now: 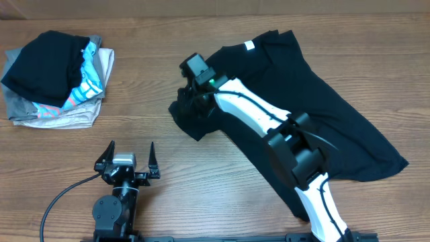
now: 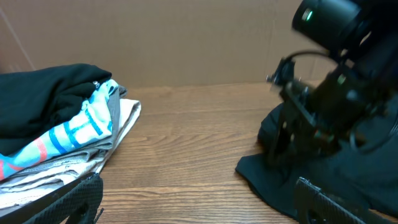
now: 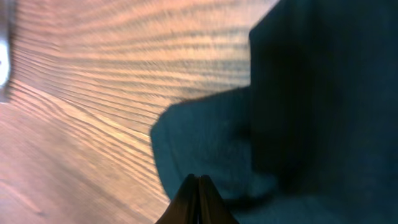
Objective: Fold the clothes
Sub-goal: 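Drag the grasped shirt edge toward the table center with right gripper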
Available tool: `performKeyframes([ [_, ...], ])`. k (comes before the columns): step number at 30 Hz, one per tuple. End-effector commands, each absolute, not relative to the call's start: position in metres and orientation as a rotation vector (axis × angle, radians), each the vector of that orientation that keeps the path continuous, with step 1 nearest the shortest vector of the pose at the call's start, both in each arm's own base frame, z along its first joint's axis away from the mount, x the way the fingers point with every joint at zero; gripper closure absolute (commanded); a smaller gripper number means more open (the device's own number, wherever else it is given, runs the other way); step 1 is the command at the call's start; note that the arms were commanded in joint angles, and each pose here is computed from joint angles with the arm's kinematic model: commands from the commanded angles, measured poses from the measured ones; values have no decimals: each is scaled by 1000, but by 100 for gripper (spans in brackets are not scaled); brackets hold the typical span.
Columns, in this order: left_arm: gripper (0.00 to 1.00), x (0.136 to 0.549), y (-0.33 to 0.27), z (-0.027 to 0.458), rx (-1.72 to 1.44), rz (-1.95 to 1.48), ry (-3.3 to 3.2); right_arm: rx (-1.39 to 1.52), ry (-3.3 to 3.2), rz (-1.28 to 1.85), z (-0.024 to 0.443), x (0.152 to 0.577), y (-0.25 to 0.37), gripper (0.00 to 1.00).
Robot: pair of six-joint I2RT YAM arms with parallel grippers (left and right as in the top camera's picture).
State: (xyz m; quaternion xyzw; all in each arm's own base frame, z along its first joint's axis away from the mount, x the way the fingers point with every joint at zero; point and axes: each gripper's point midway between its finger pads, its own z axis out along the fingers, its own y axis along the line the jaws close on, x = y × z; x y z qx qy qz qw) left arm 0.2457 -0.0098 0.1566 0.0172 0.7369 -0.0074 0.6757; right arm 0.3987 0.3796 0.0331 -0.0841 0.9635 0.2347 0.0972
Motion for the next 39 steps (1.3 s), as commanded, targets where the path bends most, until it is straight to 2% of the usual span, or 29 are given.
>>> performKeyframes([
  [1, 0, 245, -14, 156, 71, -18, 1650, -242, 2883, 640, 9, 398, 375, 96],
  [15, 0, 245, -14, 156, 71, -18, 1650, -306, 2898, 629, 0, 378, 393, 96],
  [22, 0, 245, -14, 156, 71, -18, 1650, -429, 2867, 535, -4, 347, 421, 96],
  [39, 0, 245, -14, 156, 71, -18, 1650, -716, 2793, 644, 3, 260, 495, 96],
])
